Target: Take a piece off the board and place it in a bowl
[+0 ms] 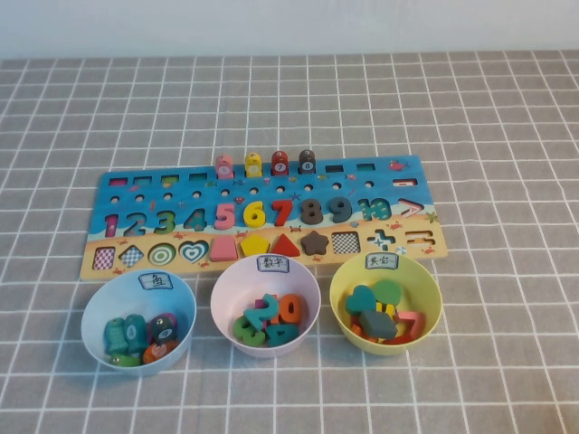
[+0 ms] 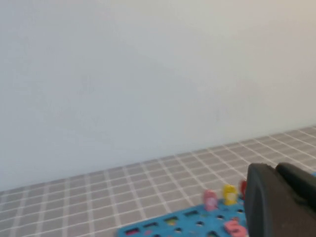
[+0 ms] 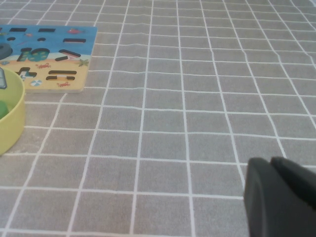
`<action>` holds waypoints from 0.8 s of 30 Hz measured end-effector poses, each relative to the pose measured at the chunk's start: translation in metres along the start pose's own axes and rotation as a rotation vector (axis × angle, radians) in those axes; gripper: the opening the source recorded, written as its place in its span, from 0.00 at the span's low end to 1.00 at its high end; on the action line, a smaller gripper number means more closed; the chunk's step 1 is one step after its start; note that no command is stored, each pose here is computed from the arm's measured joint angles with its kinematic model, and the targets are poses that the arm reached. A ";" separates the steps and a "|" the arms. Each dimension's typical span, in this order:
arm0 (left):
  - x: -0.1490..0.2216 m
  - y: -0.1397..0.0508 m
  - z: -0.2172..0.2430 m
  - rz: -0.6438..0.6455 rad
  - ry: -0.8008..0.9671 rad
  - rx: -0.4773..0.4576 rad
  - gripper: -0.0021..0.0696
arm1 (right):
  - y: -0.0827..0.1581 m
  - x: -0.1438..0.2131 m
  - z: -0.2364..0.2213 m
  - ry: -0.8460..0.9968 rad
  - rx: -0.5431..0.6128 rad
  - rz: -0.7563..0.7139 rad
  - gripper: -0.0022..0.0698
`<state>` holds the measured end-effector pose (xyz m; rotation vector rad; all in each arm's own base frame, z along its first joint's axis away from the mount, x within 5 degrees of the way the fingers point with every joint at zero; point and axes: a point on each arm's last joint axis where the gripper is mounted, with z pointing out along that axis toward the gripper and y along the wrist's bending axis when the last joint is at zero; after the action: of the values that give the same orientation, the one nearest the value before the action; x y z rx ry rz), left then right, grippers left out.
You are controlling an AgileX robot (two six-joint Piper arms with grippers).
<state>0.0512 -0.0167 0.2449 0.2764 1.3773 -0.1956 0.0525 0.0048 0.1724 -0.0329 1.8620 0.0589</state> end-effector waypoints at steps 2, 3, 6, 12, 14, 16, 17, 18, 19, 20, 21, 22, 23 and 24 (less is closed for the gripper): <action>0.005 0.002 -0.001 0.008 -0.010 -0.039 0.03 | 0.000 0.000 0.000 0.000 0.000 0.000 0.01; 0.007 0.002 -0.002 0.013 -0.014 -0.056 0.03 | 0.000 0.000 0.000 0.000 0.000 0.000 0.01; 0.020 0.003 -0.003 0.026 0.002 -0.079 0.03 | 0.000 0.000 0.000 0.000 0.000 0.000 0.01; 0.039 0.004 -0.004 0.026 0.091 -0.113 0.03 | 0.000 0.000 0.000 0.000 0.000 0.000 0.01; 0.039 0.005 -0.005 0.020 0.102 -0.139 0.03 | 0.000 0.000 0.000 0.000 0.000 0.000 0.01; 0.040 0.006 -0.005 0.008 0.109 -0.162 0.03 | 0.000 0.000 0.000 0.000 0.000 0.000 0.01; 0.040 0.007 -0.005 0.007 0.109 -0.169 0.03 | 0.000 0.000 0.000 0.000 0.000 0.000 0.01; 0.041 0.007 -0.005 0.005 0.118 -0.172 0.03 | 0.000 0.000 0.000 0.000 0.000 0.000 0.01; 0.042 0.007 -0.005 0.004 0.131 -0.170 0.03 | 0.000 0.000 0.000 0.000 0.000 0.000 0.01; 0.044 0.007 -0.005 0.002 0.152 -0.169 0.03 | 0.000 0.000 0.000 0.000 0.000 0.000 0.01; 0.046 0.006 -0.006 0.000 0.177 -0.167 0.03 | 0.000 0.000 0.000 0.000 0.000 0.000 0.01; 0.049 0.006 -0.006 -0.003 0.208 -0.165 0.03 | 0.000 0.000 0.000 0.000 0.000 0.000 0.01; 0.052 0.005 -0.007 -0.008 0.242 -0.161 0.03 | 0.000 0.000 0.000 0.000 0.000 0.000 0.01; 0.055 0.005 -0.008 -0.011 0.271 -0.157 0.03 | 0.000 0.000 0.000 0.000 0.000 0.000 0.01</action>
<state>0.0557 -0.0082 0.1904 0.1678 1.6538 -0.0594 0.0525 0.0048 0.1724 -0.0329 1.8620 0.0589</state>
